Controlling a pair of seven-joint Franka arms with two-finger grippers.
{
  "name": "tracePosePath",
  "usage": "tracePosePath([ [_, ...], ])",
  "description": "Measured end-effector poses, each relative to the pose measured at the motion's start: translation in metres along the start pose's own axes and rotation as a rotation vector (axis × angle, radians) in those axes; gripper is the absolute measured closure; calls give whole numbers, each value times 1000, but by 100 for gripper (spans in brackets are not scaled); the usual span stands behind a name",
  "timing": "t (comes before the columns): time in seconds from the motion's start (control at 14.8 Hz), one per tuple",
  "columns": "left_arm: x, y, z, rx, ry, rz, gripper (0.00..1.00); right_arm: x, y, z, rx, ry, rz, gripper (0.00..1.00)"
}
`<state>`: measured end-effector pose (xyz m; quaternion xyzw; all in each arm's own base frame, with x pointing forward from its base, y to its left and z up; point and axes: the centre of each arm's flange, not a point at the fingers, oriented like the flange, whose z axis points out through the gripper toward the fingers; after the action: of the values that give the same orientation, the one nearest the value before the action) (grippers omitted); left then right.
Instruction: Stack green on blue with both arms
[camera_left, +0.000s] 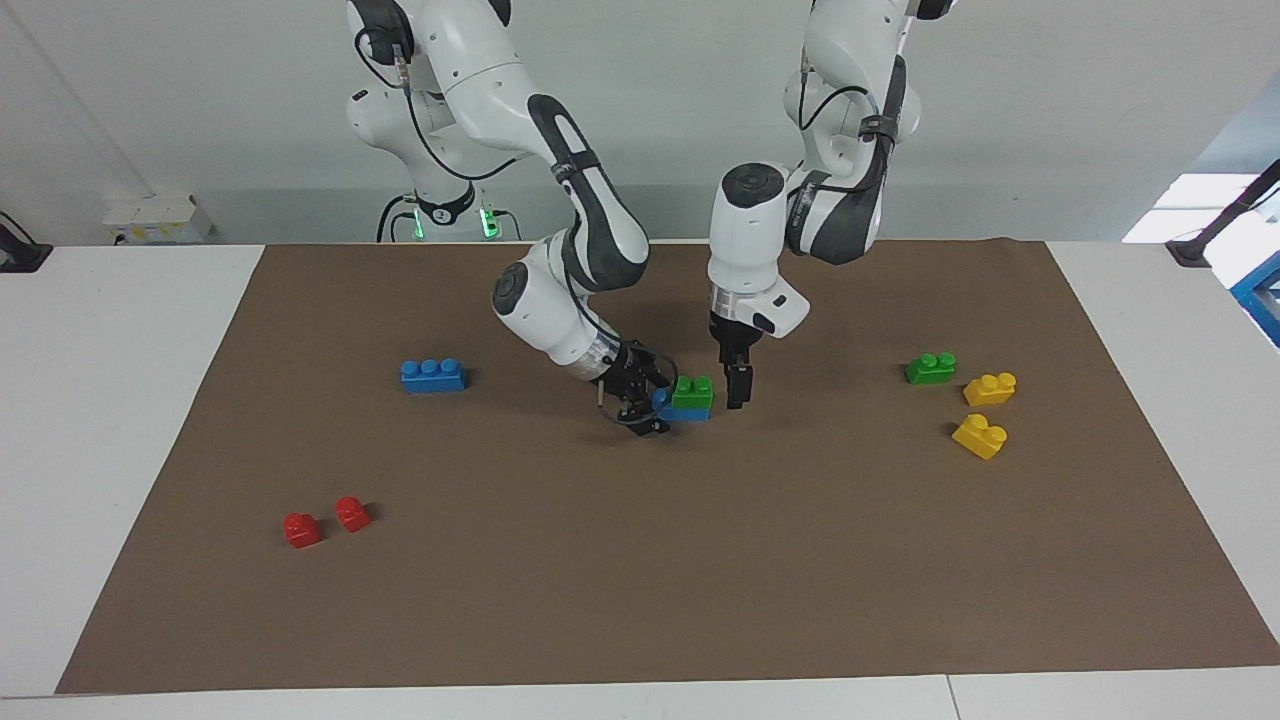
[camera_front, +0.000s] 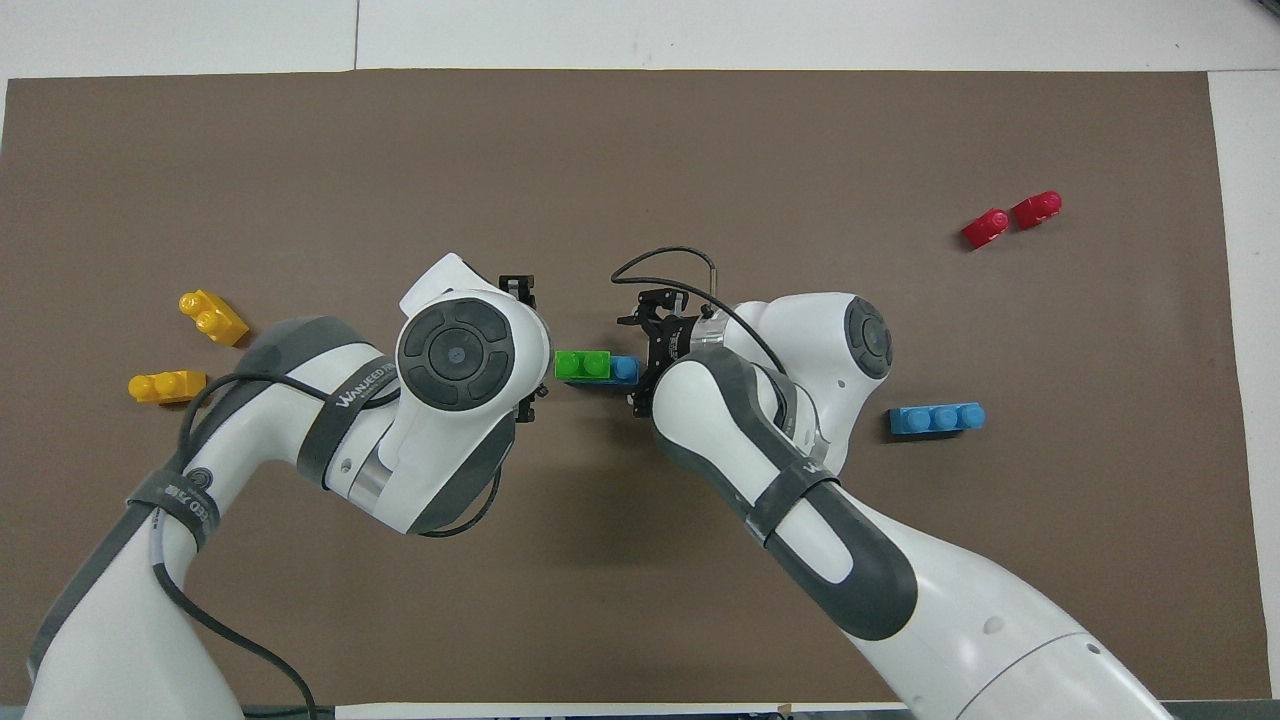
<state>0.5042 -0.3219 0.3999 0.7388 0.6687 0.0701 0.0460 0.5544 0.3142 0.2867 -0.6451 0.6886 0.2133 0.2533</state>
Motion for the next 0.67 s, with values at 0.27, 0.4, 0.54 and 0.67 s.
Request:
tracePosePath([
  [0.27,28,8,-34,9,24,101,0,11,-42,-89,-28,-5,-74,5],
  [0.4,37,11,-45,21,33,177,0,15,-60,-141,-54,16,-130,0],
  [0.54,52,18,-54,31,38,271,0,19,-78,-194,-86,41,-174,0],
  [0.67,86,31,-71,31,16,374,0,28,-92,-240,-104,61,-221,0],
])
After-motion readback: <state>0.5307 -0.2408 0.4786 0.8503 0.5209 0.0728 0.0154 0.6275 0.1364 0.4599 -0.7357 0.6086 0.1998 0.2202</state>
